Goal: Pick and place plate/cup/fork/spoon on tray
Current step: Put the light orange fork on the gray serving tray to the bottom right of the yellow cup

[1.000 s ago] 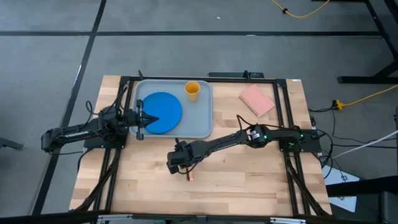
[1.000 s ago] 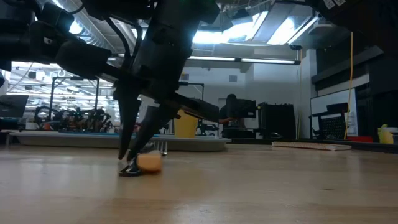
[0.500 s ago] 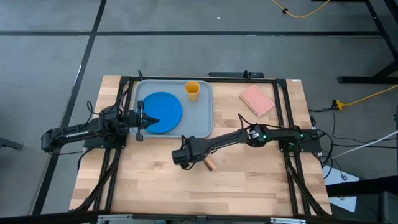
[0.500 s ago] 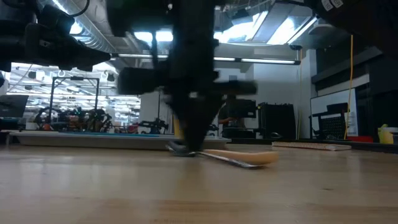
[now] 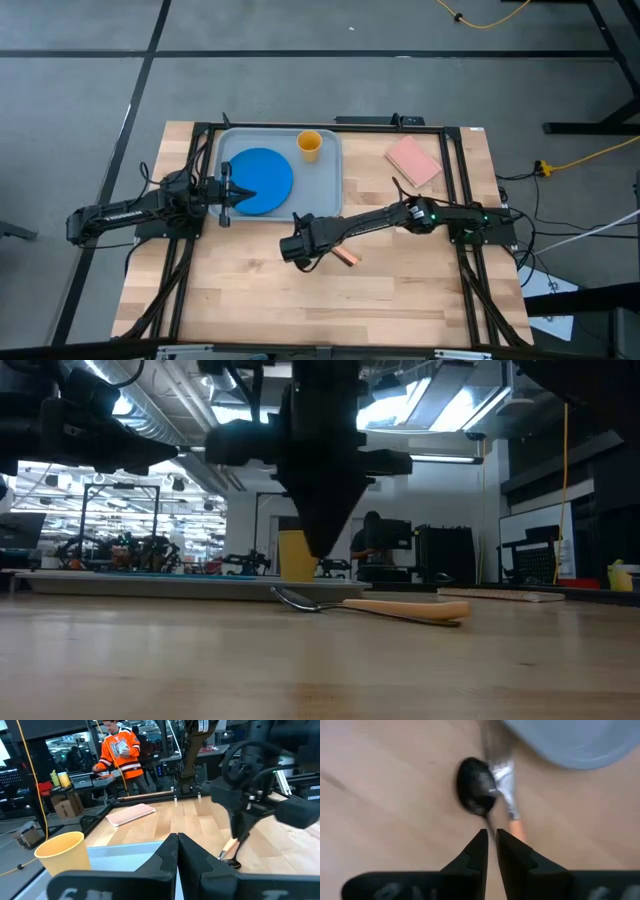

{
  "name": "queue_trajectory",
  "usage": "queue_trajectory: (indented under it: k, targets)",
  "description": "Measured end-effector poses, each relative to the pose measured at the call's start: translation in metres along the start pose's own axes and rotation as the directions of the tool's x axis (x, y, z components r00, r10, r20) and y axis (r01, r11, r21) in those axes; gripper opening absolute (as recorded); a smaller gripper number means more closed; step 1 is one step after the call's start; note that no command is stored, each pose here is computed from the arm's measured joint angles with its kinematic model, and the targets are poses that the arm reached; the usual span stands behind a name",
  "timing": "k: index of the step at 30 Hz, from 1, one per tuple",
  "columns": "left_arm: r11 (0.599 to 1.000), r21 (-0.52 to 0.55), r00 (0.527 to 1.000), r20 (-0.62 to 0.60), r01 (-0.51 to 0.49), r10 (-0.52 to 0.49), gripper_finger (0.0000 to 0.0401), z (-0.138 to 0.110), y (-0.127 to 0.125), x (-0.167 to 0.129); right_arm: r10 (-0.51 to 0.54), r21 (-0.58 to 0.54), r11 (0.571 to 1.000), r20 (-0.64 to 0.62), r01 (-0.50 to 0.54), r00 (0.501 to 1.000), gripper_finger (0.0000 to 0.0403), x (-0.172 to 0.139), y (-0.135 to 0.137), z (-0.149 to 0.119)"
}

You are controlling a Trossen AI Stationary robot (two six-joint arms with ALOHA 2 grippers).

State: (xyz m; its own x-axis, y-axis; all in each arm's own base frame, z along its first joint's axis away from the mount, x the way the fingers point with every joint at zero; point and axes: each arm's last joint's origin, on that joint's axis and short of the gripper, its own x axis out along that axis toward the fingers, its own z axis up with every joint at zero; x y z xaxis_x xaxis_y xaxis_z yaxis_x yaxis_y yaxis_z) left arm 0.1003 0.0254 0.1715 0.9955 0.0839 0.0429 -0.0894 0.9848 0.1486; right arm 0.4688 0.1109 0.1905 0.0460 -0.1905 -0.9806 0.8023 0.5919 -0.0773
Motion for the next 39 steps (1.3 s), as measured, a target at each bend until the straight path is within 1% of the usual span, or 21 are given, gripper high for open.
queue_trajectory:
  k: [3, 7, 11, 14, 16, 17, 20, 24, 26, 28, 30, 32, 35, 37, 39]
  targets:
    - [1.000, -0.001, 1.000, -0.004, -0.018, 0.018, 0.0000, 0.000, 0.000, 0.000, 0.089, 0.008, 0.996, -0.022, -0.088, 0.996, 0.0045, 0.000, 0.007, 0.001]
    - [0.998, -0.004, 0.998, -0.011, -0.060, 0.060, 0.0000, 0.000, 0.002, 0.000, 0.159, -0.036, 0.986, -0.051, -0.161, 0.986, 0.0045, -0.002, 0.013, 0.001]
    - [0.996, -0.004, 0.996, -0.015, -0.088, 0.087, 0.0000, -0.001, 0.003, 0.000, 0.169, -0.052, 0.984, -0.049, -0.172, 0.984, 0.0045, -0.002, 0.015, -0.003]
    - [0.996, -0.005, 0.996, -0.015, -0.088, 0.088, 0.0000, -0.001, 0.003, 0.000, 0.120, -0.098, 0.988, 0.038, -0.116, 0.992, 0.0046, -0.004, 0.018, -0.012]
    - [0.996, -0.005, 0.996, -0.015, -0.088, 0.088, 0.0000, -0.001, 0.003, 0.000, 0.062, -0.116, 0.992, 0.088, -0.052, 0.994, 0.0053, -0.007, 0.016, -0.020]
    - [0.996, -0.005, 0.996, -0.015, -0.088, 0.088, 0.0000, -0.001, 0.003, 0.000, 0.053, -0.113, 0.993, 0.097, -0.042, 0.994, 0.0059, -0.008, 0.017, -0.024]
    - [0.996, -0.005, 0.996, -0.015, -0.087, 0.087, 0.0000, -0.001, 0.003, 0.000, -0.010, -0.083, 0.996, 0.089, 0.017, 0.996, 0.0083, -0.019, 0.009, -0.036]
    - [0.996, -0.005, 0.996, -0.014, -0.087, 0.087, 0.0000, -0.001, 0.002, 0.000, -0.084, -0.023, 0.996, 0.077, 0.086, 0.993, 0.0120, -0.044, -0.006, -0.049]
    - [0.996, -0.006, 0.996, -0.014, -0.087, 0.087, 0.0000, -0.001, 0.002, 0.000, -0.036, -0.035, 0.999, 0.092, 0.040, 0.995, 0.0133, -0.057, -0.009, -0.049]
    - [0.996, -0.005, 0.996, -0.015, -0.086, 0.086, 0.0000, -0.001, 0.002, 0.000, -0.025, -0.081, 0.996, 0.117, 0.034, 0.993, 0.0141, -0.072, -0.018, -0.047]
    - [0.996, -0.005, 0.996, -0.011, -0.087, 0.087, 0.0000, 0.000, 0.003, 0.000, -0.003, -0.134, 0.991, 0.169, 0.026, 0.986, 0.0144, -0.087, -0.027, -0.040]
    - [0.996, -0.005, 0.996, -0.011, -0.086, 0.086, 0.0000, 0.000, 0.003, 0.000, -0.014, -0.216, 0.974, 0.226, 0.064, 0.974, 0.0145, -0.096, -0.037, -0.033]
    - [0.996, -0.005, 0.996, -0.010, -0.086, 0.086, 0.0000, 0.000, 0.003, 0.000, -0.060, -0.266, 0.952, 0.318, 0.150, 0.946, 0.0146, -0.105, -0.058, -0.022]
    - [0.996, -0.005, 0.996, -0.011, -0.086, 0.086, 0.0000, 0.000, 0.003, 0.000, -0.105, -0.263, 0.944, 0.334, 0.199, 0.937, 0.0146, -0.107, -0.077, -0.017]
    - [0.996, -0.005, 0.996, -0.011, -0.087, 0.086, 0.0000, 0.000, 0.003, 0.000, -0.161, -0.224, 0.944, 0.321, 0.240, 0.933, 0.0146, -0.101, -0.098, -0.017]
